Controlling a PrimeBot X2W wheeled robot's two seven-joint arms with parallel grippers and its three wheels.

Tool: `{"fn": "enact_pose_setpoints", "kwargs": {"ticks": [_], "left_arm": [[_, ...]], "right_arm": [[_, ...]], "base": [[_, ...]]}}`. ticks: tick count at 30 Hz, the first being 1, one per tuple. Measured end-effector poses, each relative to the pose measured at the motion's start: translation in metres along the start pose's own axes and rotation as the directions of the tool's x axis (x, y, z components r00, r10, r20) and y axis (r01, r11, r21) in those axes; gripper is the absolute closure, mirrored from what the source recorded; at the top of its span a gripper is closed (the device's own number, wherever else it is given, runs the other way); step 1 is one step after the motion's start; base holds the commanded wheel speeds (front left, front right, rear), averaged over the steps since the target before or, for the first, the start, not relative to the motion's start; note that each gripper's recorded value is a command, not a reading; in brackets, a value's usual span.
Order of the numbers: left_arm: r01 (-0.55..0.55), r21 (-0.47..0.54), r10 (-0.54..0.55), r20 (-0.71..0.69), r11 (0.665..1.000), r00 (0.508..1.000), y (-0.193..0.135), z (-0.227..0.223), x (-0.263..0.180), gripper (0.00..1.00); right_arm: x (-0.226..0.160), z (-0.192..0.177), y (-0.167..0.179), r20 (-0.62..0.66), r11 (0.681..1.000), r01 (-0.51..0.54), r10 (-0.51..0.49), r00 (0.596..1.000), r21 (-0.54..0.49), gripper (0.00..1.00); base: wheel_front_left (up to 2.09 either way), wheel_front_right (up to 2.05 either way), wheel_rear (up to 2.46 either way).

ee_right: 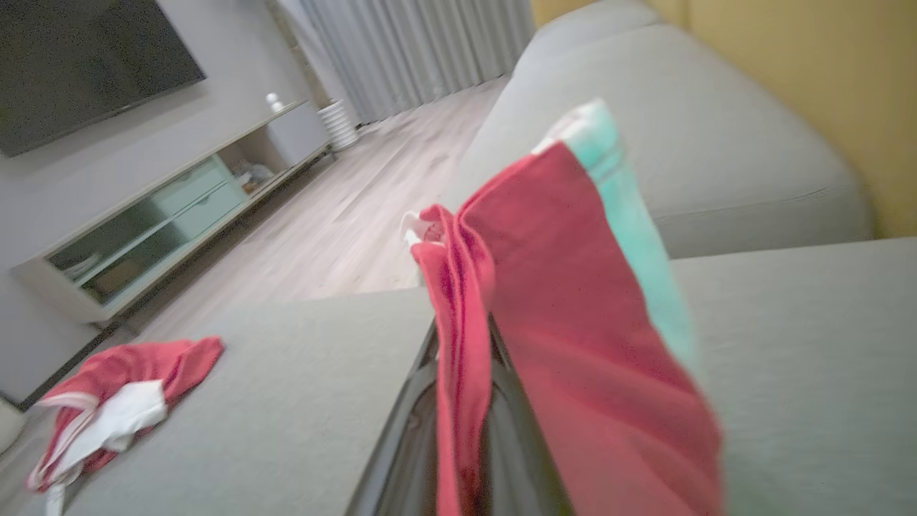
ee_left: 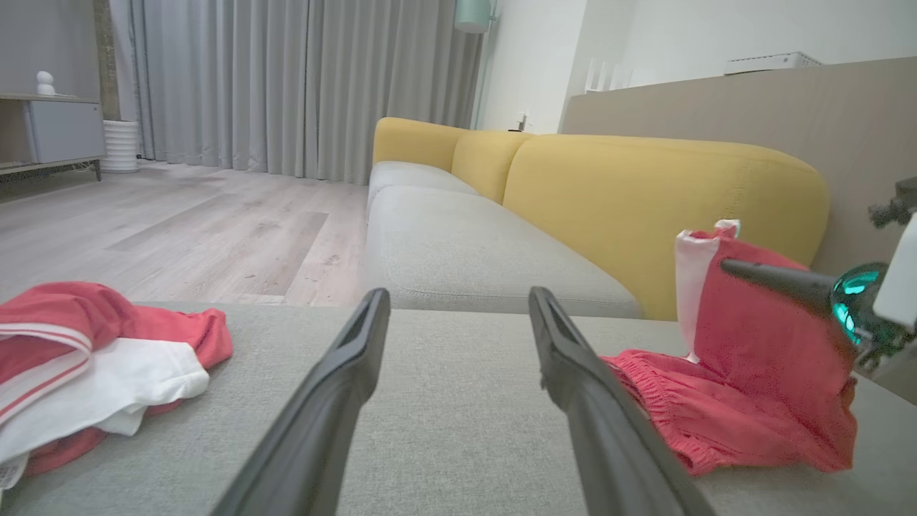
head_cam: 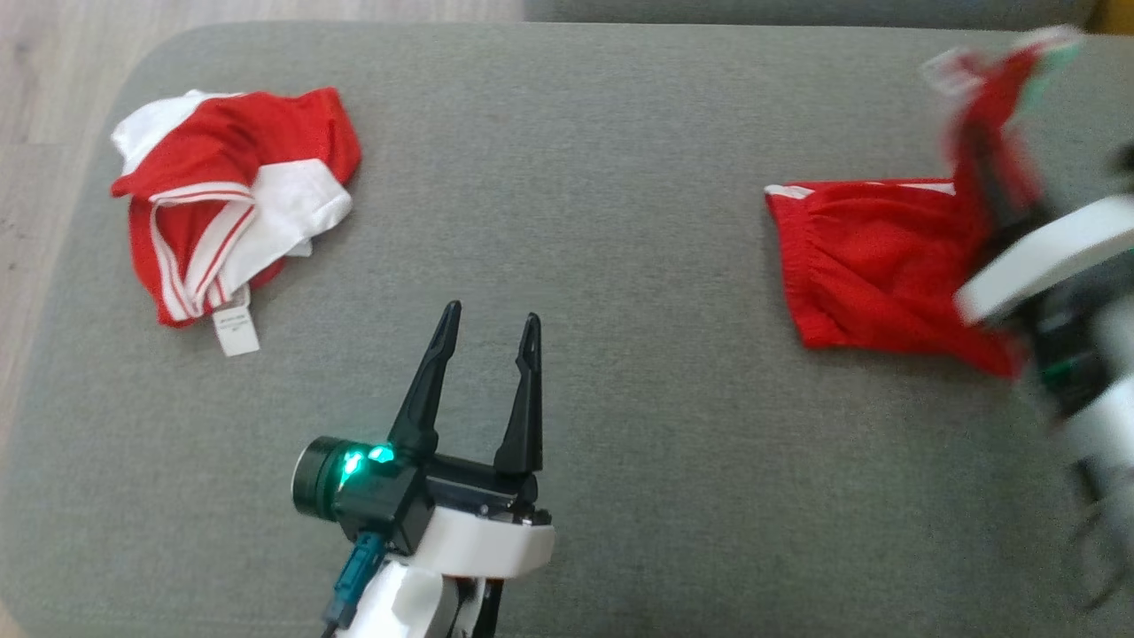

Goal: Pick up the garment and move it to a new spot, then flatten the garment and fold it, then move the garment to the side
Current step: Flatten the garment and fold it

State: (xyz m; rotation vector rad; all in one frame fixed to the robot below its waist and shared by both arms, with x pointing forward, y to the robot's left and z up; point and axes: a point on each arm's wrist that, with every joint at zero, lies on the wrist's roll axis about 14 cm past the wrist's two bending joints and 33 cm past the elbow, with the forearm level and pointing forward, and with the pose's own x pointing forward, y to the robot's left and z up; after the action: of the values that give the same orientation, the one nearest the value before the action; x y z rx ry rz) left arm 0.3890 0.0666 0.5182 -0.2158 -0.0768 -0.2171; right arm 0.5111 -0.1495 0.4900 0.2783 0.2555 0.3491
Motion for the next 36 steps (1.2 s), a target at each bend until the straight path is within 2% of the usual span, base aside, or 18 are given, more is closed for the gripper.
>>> {"fn": "enact_pose_setpoints", "kwargs": {"ticks": [1, 2, 3, 7, 10, 14, 16, 19, 24, 28, 33, 36], "left_arm": [[-0.006, -0.002, 0.006, 0.001, 1.0, 1.0, 0.002, 0.001, -0.001, 0.0], [-0.012, 0.0, 0.012, 0.002, 1.0, 1.0, 0.004, 0.001, -0.002, 0.0], [-0.018, 0.002, 0.018, 0.003, 1.0, 1.0, 0.005, 0.002, -0.002, 0.0], [-0.038, 0.0, 0.038, 0.003, 0.999, 0.999, 0.011, 0.003, -0.006, 0.0], [-0.041, 0.004, 0.041, 0.016, 0.999, 0.999, 0.011, 0.008, -0.008, 0.0], [-0.061, 0.005, 0.061, 0.027, 0.998, 0.998, 0.014, 0.012, -0.016, 0.0], [-0.075, 0.002, 0.074, 0.021, 0.997, 0.997, 0.016, 0.011, -0.024, 0.0], [-0.094, 0.0, 0.094, 0.01, 0.996, 0.995, 0.018, 0.008, -0.039, 0.0], [-0.135, 0.013, 0.135, 0.005, 0.991, 0.991, 0.027, 0.006, -0.061, 0.0], [-0.164, 0.036, 0.163, 0.011, 0.986, 0.987, 0.035, 0.007, -0.072, 0.0], [-0.19, 0.068, 0.193, -0.04, 0.979, 0.98, 0.045, -0.011, -0.098, 0.0], [-0.205, 0.073, 0.209, -0.052, 0.976, 0.977, 0.05, -0.015, -0.109, 0.0]], "right_arm": [[0.003, -0.012, 0.016, -0.02, 0.999, -0.034, 0.034, 0.999, 0.011, 0.85], [0.005, -0.025, 0.033, -0.045, 0.998, -0.066, 0.067, 0.997, 0.024, 0.51], [0.007, -0.038, 0.05, -0.065, 0.994, -0.097, 0.099, 0.993, 0.043, 0.0], [0.008, -0.066, 0.106, -0.066, 0.976, -0.179, 0.188, 0.98, 0.125, 0.0], [0.007, -0.044, 0.115, 0.046, 0.974, -0.19, 0.186, 0.982, 0.12, 0.0], [-0.007, -0.006, 0.105, 0.197, 0.987, -0.161, 0.153, 0.968, 0.023, 0.0], [-0.022, 0.001, 0.092, 0.243, 0.993, -0.118, 0.117, 0.963, -0.008, 0.0], [-0.052, -0.006, 0.068, 0.26, 0.997, -0.031, 0.049, 0.964, -0.07, 0.0], [-0.106, -0.014, 0.038, 0.3, 0.993, 0.095, -0.07, 0.951, -0.069, 0.0], [-0.14, -0.023, 0.032, 0.317, 0.983, 0.159, -0.124, 0.94, -0.089, 0.0], [-0.172, -0.06, 0.034, 0.248, 0.973, 0.195, -0.16, 0.955, -0.122, 0.0], [-0.181, -0.07, 0.038, 0.236, 0.972, 0.201, -0.168, 0.957, -0.122, 0.0]], "base": [[0.0, 0.0, 0.0], [0.0, 0.0, 0.0], [0.0, 0.0, 0.0], [0.0, 0.0, 0.0], [0.0, 0.0, 0.0], [0.0, 0.0, 0.0], [0.0, 0.0, 0.0], [0.0, 0.0, 0.0], [0.0, 0.0, 0.0], [0.0, 0.0, 0.0], [0.0, 0.0, 0.0], [0.0, 0.0, 0.0]]}}
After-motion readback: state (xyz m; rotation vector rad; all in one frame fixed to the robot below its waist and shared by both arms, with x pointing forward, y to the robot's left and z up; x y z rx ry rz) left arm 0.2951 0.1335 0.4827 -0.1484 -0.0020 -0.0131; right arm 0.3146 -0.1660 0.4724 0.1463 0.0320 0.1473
